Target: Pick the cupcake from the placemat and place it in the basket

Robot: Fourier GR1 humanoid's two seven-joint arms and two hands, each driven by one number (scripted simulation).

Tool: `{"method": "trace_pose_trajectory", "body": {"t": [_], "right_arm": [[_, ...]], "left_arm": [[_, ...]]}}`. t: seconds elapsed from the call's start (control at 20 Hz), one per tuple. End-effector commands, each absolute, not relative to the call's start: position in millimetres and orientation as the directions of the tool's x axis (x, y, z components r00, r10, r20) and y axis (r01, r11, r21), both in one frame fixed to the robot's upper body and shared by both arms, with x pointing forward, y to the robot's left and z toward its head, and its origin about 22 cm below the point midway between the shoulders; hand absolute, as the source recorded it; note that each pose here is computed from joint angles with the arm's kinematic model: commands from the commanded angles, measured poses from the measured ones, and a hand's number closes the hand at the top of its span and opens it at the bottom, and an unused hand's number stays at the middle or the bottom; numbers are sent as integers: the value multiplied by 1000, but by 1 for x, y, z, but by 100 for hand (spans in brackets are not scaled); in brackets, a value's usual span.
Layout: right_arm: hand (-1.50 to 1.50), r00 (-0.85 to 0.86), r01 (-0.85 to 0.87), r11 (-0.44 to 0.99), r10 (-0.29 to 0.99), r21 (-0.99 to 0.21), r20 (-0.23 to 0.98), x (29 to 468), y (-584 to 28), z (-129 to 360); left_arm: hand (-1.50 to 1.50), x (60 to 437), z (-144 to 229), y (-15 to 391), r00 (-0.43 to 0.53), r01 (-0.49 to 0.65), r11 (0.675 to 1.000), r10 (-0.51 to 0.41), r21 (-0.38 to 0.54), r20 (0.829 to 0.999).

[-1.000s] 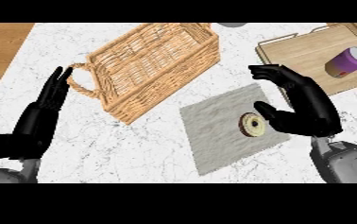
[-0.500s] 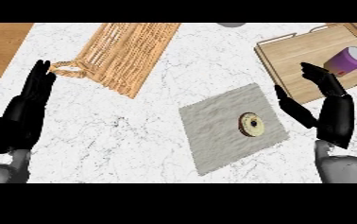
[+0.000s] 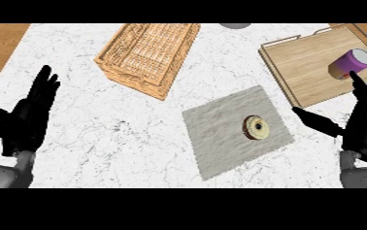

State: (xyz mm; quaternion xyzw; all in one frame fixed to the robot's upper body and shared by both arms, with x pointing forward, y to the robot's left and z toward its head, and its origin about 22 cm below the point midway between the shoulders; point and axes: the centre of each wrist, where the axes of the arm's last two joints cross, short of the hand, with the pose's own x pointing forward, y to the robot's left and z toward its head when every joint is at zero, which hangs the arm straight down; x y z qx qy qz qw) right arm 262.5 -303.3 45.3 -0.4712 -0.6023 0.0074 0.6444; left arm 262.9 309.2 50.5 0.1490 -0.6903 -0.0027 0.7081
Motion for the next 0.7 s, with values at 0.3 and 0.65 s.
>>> {"method": "trace_pose_trajectory", "body": {"t": [0.3,0.65], "right_arm": [[-150,578,8,600,650,-800,493,237,-266,106],[-150,616,7,650,596,-760,515,204,-244,175]], "left_arm": [[0,269,51,301,70,-192,957,-209,218,975],[0,289,47,291,61,-187,960,-202,210,978]]}}
